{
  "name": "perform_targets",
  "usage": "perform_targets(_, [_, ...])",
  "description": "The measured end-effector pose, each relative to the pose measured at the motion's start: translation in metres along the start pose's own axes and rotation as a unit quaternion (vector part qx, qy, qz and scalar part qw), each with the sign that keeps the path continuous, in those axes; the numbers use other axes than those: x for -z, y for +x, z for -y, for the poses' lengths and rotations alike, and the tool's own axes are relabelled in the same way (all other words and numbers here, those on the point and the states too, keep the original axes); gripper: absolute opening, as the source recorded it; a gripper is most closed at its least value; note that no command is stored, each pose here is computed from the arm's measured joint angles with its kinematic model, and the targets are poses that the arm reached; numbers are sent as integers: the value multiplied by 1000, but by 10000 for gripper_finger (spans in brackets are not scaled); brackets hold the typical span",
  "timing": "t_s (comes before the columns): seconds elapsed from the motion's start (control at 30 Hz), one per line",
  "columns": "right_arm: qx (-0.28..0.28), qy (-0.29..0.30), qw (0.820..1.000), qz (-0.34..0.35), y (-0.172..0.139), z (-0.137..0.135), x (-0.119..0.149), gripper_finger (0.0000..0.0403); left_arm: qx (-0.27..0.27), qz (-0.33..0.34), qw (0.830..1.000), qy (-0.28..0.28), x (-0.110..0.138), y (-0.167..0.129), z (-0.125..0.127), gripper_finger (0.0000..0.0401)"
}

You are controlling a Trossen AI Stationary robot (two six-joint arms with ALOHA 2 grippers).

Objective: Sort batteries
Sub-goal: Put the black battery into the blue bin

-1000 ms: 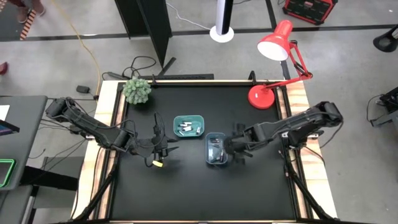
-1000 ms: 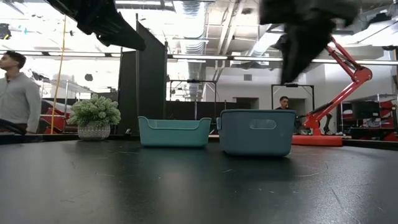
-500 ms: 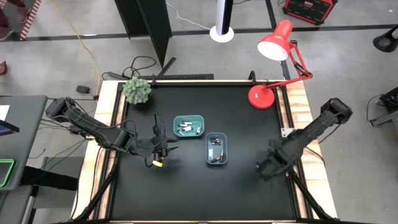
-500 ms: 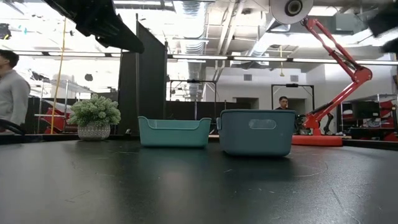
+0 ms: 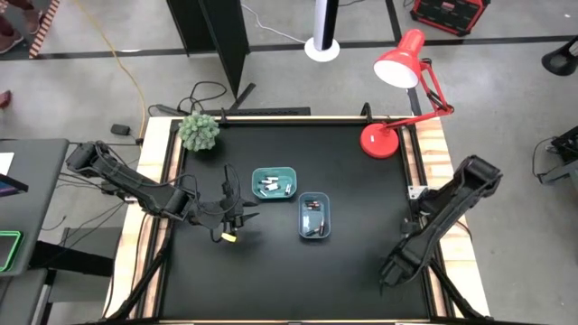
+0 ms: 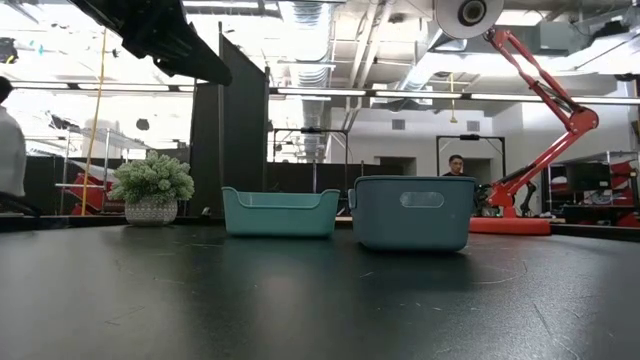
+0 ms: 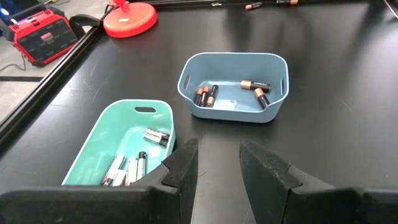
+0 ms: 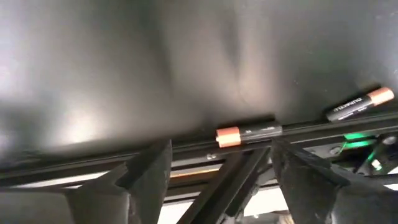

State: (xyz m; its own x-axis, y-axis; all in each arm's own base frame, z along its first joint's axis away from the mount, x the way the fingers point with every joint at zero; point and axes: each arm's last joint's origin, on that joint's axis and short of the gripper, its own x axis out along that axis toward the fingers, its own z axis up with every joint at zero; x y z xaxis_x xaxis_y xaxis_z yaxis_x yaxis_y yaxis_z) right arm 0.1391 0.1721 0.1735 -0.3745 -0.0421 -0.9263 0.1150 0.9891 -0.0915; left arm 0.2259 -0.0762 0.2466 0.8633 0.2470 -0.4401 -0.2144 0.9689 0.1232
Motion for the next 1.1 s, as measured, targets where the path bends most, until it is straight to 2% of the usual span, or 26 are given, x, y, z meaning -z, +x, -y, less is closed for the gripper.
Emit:
perform_targets(0.17, [30,-26,999,-29,9,0,-8,310,0,0,1000,0,0,0,0,112])
perform_targets(0.33, [29,-51,997,-40,16,3,-18,323,0,0,1000,0,0,0,0,112])
perform_targets(0.53, [26,-46,995,-87,32,19,-19,327,0,-1,1000,0,0,0,0,112])
perform_targets(0.97, [-5,-64,992,-104,50,30,-22,327,2,-1,1000,2,0,0,0,112])
perform_targets(1.1, [-30,-67,991,-110,57,31,-22,327,2,-1,1000,2,0,0,0,112])
